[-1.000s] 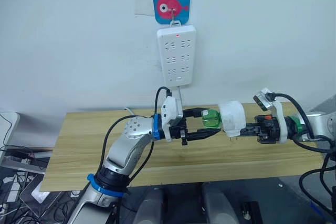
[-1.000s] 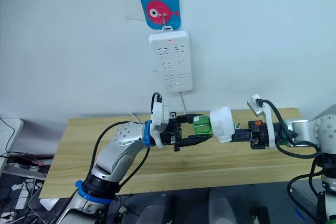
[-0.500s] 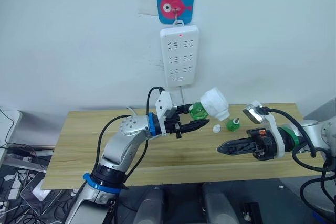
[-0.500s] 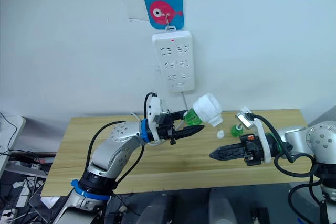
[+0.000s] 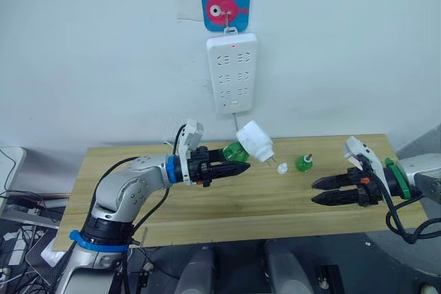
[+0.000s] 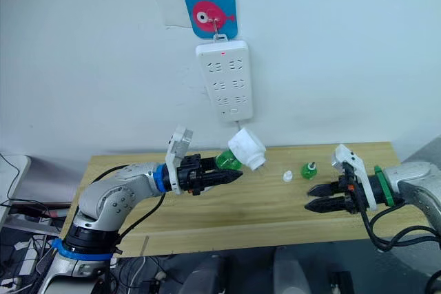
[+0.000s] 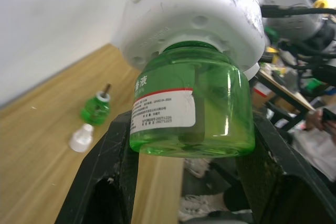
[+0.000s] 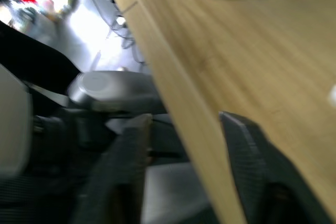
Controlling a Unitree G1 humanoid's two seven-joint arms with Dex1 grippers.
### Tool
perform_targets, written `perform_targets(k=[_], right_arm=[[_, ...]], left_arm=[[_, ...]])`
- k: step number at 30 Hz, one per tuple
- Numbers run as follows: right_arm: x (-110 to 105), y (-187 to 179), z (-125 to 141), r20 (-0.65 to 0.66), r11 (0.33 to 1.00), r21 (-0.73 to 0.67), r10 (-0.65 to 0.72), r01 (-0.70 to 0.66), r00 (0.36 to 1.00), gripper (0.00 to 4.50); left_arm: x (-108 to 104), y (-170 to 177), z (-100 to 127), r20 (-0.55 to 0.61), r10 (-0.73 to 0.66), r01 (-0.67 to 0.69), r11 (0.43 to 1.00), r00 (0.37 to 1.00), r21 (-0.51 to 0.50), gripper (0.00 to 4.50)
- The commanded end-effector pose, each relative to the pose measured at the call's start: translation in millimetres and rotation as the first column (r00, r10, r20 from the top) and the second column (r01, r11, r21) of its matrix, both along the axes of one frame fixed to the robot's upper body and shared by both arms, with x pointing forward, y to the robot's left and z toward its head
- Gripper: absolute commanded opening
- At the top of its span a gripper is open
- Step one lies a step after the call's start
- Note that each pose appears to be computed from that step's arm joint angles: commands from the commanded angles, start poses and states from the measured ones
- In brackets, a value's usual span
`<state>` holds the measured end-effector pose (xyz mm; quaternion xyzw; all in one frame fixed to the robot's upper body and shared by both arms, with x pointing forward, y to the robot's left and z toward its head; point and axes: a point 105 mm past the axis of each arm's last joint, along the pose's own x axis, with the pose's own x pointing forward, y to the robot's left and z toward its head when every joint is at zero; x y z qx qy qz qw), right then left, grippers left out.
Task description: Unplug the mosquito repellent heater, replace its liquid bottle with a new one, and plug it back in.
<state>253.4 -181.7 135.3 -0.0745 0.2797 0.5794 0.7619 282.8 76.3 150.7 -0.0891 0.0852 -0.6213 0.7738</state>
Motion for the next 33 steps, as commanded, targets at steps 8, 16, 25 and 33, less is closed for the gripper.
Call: perform_targets(k=[8,16,25,33], right_arm=[[10.8,13.1,29.5,-0.12,0.973,0.191,-0.107,0.129,0.987,4.46],[12.7,39.0,39.6,-0.107,0.97,0.231,-0.048,0.072,0.993,4.46],[16.4,63.9,46.1,0.058,0.974,0.224,0.015,-0.028,0.998,4.46],[10.6,81.9,54.0,0.116,0.96,0.266,0.054,-0.083,0.992,4.46]], left_arm=[[13.6,15.3,7.3,0.498,-0.027,-0.078,0.979,0.867,0.189,2.23],[6.9,14.7,4.0,0.707,-0.154,-0.055,0.963,0.691,0.264,2.23],[4.0,4.2,0.0,0.723,-0.194,-0.014,0.963,0.663,0.271,2.23],[4.7,0.2,-0.9,0.72,-0.199,-0.003,0.963,0.665,0.269,2.23]])
